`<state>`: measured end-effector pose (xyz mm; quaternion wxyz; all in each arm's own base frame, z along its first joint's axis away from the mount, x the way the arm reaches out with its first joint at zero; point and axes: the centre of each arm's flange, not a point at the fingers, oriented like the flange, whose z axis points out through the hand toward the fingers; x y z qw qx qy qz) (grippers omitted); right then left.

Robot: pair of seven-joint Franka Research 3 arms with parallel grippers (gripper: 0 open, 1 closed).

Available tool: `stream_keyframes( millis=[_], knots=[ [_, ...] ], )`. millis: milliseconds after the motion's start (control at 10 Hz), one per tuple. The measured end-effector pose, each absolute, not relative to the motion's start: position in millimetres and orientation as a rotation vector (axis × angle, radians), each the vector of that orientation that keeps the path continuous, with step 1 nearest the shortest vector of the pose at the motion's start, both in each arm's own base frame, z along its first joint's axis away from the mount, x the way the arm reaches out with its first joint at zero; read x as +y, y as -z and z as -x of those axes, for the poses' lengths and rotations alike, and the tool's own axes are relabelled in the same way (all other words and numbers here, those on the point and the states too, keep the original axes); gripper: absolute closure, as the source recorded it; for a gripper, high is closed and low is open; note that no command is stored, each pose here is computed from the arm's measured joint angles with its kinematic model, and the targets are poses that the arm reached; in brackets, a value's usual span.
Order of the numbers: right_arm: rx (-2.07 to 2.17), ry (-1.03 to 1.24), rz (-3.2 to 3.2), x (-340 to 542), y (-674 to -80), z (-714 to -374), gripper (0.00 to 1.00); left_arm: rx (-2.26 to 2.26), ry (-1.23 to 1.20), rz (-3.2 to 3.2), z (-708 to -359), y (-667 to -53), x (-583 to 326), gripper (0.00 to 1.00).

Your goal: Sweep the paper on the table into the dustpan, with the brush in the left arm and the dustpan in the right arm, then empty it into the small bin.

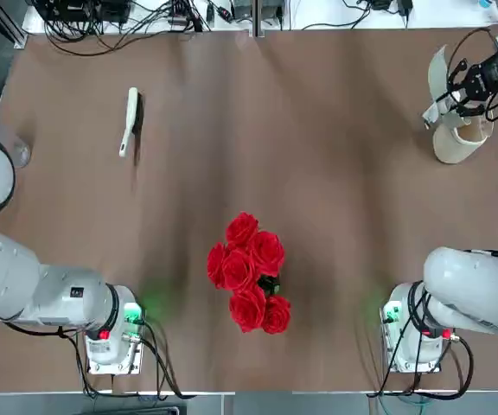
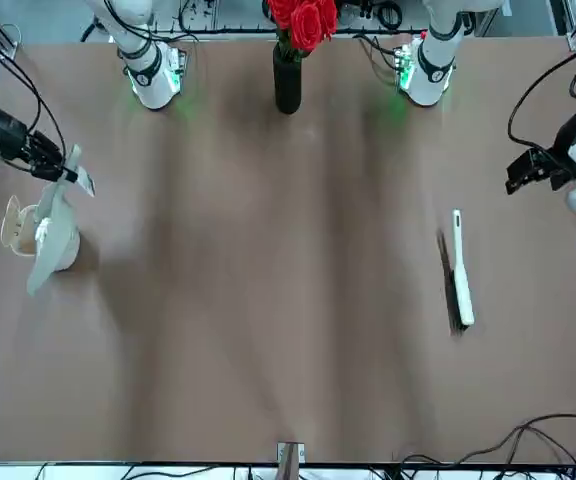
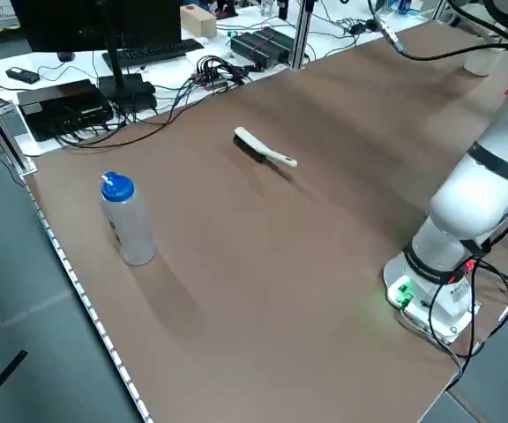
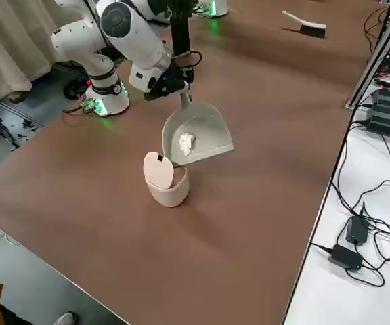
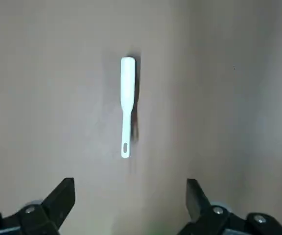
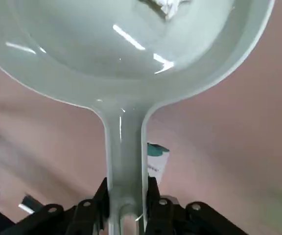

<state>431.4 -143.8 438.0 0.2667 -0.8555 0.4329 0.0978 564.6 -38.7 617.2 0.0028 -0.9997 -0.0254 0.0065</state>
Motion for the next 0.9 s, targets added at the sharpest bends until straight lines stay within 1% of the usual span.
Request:
stream_keyframes(
  millis=[600,900],
  knots=[
    [1.181,-0.311,2.219,-156.6,-439.3,-421.4,0.67,-0.059,-0.002,3.137,-565.1,-619.2,-45.7,0.0],
    [1.176,-0.332,2.196,-161.9,-444.4,-418.4,0.67,-0.05,0.041,3.14,-565.4,-631.7,-48.8,0.0]
  ],
)
